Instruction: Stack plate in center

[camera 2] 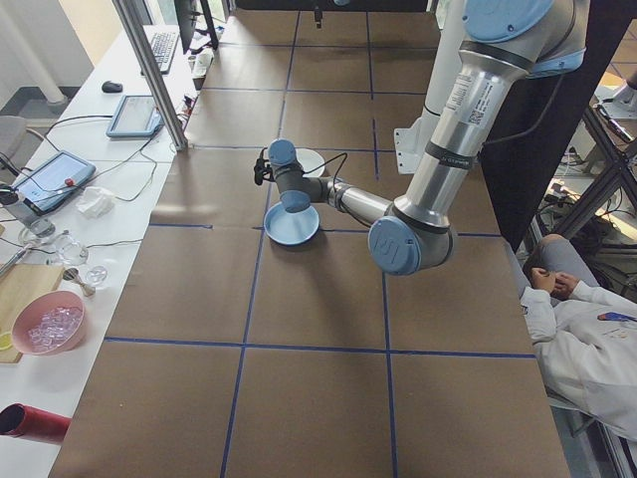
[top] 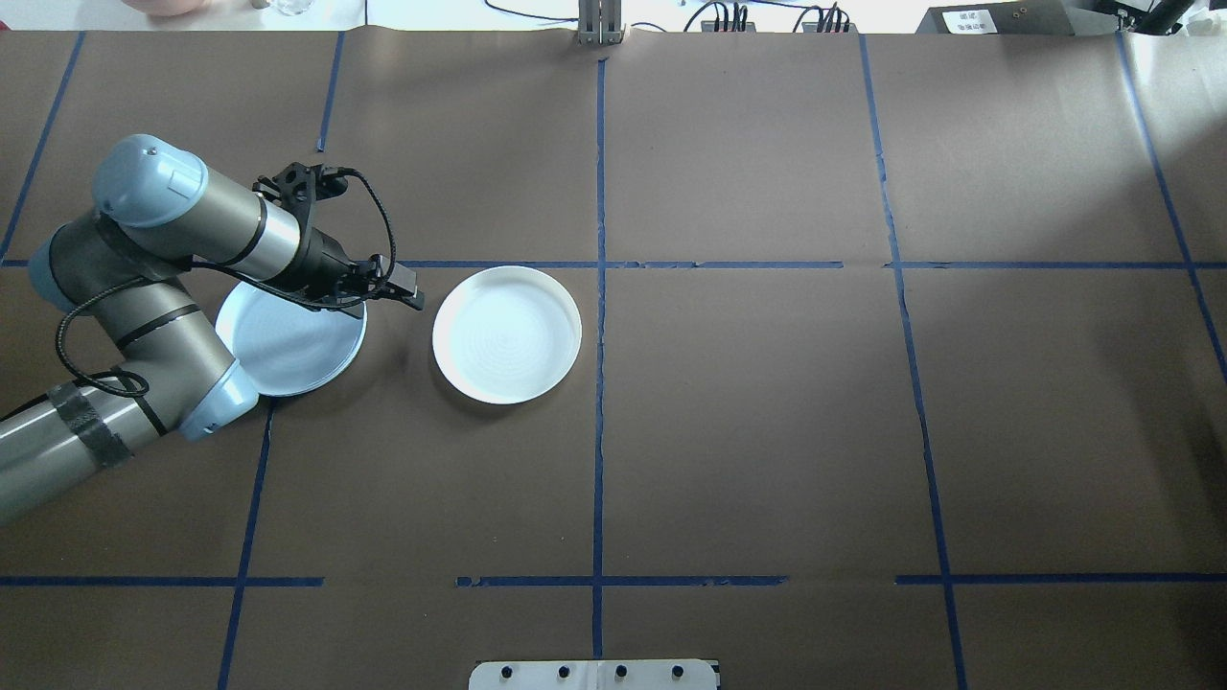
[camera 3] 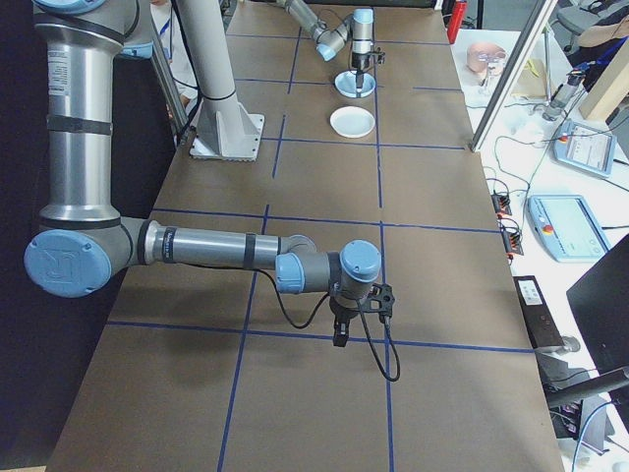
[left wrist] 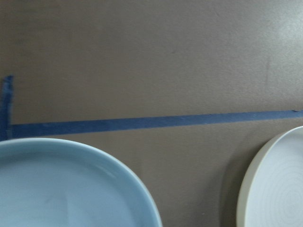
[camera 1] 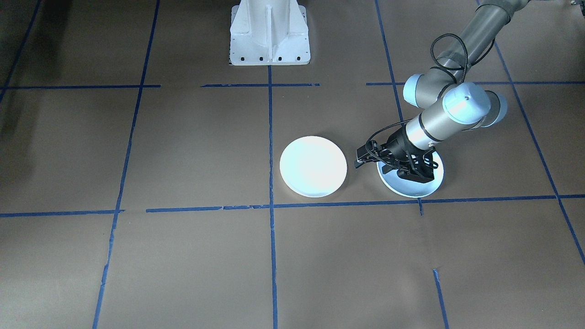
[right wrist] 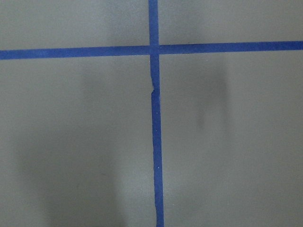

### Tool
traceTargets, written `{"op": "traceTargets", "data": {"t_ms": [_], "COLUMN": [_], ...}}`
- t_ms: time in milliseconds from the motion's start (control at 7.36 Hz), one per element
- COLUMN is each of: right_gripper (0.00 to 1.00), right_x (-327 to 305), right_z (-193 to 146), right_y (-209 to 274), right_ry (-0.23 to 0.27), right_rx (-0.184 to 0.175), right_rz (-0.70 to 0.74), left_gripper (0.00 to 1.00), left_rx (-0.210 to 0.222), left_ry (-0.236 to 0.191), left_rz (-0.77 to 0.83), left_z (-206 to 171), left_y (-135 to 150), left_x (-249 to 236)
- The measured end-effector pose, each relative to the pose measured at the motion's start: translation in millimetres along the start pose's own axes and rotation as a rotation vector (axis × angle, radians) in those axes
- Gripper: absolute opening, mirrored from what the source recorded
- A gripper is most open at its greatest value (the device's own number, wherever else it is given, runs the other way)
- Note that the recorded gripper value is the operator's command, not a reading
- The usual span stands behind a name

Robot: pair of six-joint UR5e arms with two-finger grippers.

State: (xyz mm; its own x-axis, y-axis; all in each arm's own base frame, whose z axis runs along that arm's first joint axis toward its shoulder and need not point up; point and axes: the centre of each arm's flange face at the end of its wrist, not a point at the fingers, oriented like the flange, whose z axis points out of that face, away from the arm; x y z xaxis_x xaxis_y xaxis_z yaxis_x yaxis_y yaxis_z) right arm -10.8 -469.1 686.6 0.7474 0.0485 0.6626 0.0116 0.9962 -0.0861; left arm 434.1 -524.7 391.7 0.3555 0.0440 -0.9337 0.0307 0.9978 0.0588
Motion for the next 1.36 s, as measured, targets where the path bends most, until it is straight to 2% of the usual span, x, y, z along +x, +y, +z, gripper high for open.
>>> {"op": "traceTargets", "data": {"t_ms": [408, 680, 816, 951, 1359], "right_gripper": [1.00, 1.00, 1.00, 1.00, 1.00], "right_x": [0, 0, 0, 0, 0], "right_z": [0, 0, 0, 0, 0], "right_y": [0, 0, 0, 0, 0], "right_ry": [0.000, 0.000, 0.000, 0.000, 0.000], "right_rx": [0.000, 0.000, 0.000, 0.000, 0.000], "right_rz": [0.000, 0.000, 0.000, 0.000, 0.000], "left_gripper": [0.77, 0.70, 0.44, 0.02, 0.00], "left_rx": [-0.007, -0.012, -0.017, -0.020, -0.019], "left_ry": [-0.027, -0.048, -0.052, -0.053, -0.051], "left_rz": [-0.022, -0.023, -0.028, -0.037, -0.046], "left_z": [15, 31, 37, 39, 38], "left_y": [1, 11, 15, 17, 17], "left_x": [26, 36, 38, 40, 41]}}
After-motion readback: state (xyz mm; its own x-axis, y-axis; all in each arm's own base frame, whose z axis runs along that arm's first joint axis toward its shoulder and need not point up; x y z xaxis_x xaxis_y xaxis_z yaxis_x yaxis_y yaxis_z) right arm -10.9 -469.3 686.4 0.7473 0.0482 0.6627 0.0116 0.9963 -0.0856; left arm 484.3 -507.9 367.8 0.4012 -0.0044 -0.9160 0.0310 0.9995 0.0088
